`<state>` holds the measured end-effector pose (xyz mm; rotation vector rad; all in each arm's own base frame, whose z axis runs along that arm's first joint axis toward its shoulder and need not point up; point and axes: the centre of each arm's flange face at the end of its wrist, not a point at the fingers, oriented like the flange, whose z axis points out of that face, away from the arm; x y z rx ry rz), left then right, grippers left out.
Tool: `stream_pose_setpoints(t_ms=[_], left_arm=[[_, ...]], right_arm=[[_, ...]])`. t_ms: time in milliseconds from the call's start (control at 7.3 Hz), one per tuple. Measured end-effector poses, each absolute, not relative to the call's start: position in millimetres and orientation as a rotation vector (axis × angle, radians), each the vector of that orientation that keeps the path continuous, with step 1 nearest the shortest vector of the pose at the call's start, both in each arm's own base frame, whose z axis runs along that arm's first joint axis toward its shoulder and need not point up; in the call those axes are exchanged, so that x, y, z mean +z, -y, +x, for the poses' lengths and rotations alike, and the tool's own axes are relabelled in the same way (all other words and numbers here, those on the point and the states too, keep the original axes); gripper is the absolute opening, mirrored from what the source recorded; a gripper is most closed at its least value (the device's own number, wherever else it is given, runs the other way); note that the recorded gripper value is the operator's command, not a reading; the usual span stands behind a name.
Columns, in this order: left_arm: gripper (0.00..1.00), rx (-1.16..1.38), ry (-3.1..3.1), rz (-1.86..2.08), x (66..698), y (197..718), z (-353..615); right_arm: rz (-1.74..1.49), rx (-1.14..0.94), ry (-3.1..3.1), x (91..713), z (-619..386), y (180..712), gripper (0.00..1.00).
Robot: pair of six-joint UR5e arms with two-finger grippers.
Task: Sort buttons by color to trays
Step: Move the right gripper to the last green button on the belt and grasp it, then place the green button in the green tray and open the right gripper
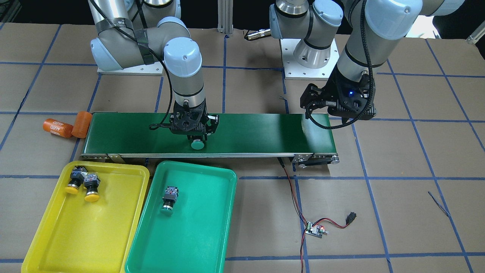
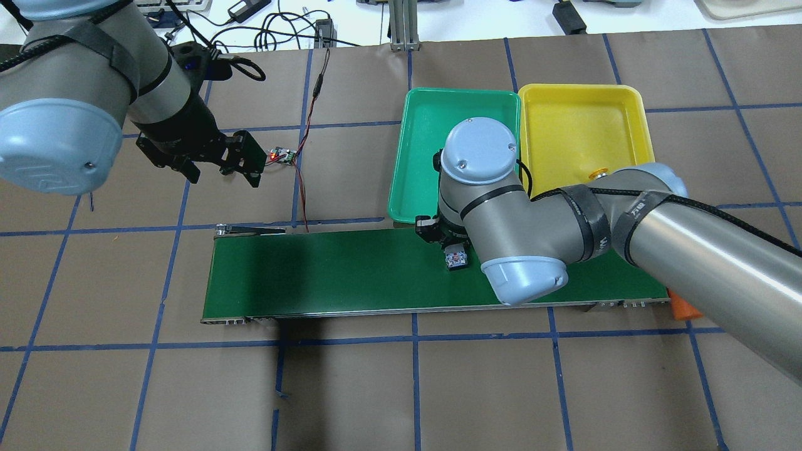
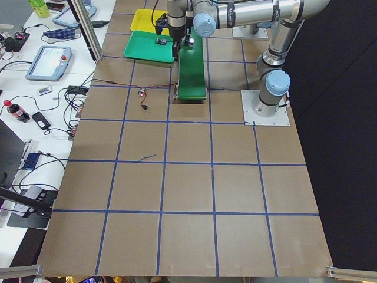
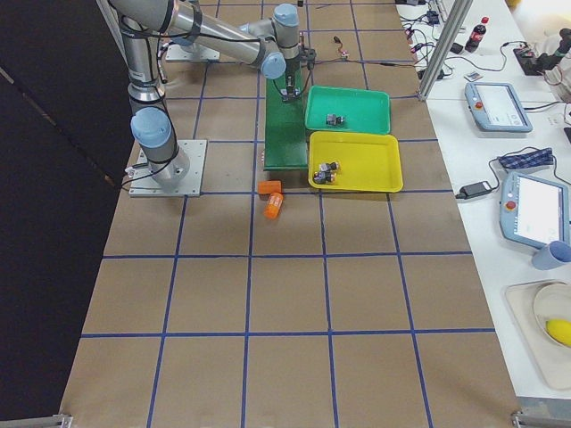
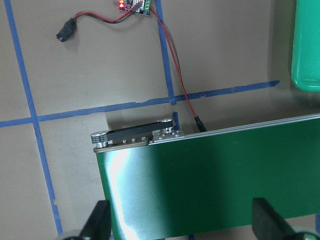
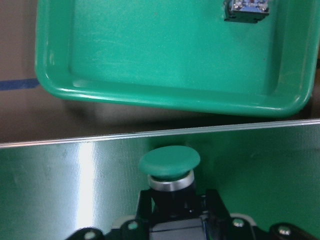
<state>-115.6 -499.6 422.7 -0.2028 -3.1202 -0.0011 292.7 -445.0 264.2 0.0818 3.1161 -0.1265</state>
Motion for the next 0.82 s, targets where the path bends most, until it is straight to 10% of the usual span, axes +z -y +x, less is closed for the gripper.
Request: stream_pose_setpoints(t_ms=[822], left_arm=[[1.0,-0.003,3.12,-0.203,422.7,499.5,-115.6]], right_arm=[[0.077,-0.342,-3.048,361.9,249.2,575.4,0.33]])
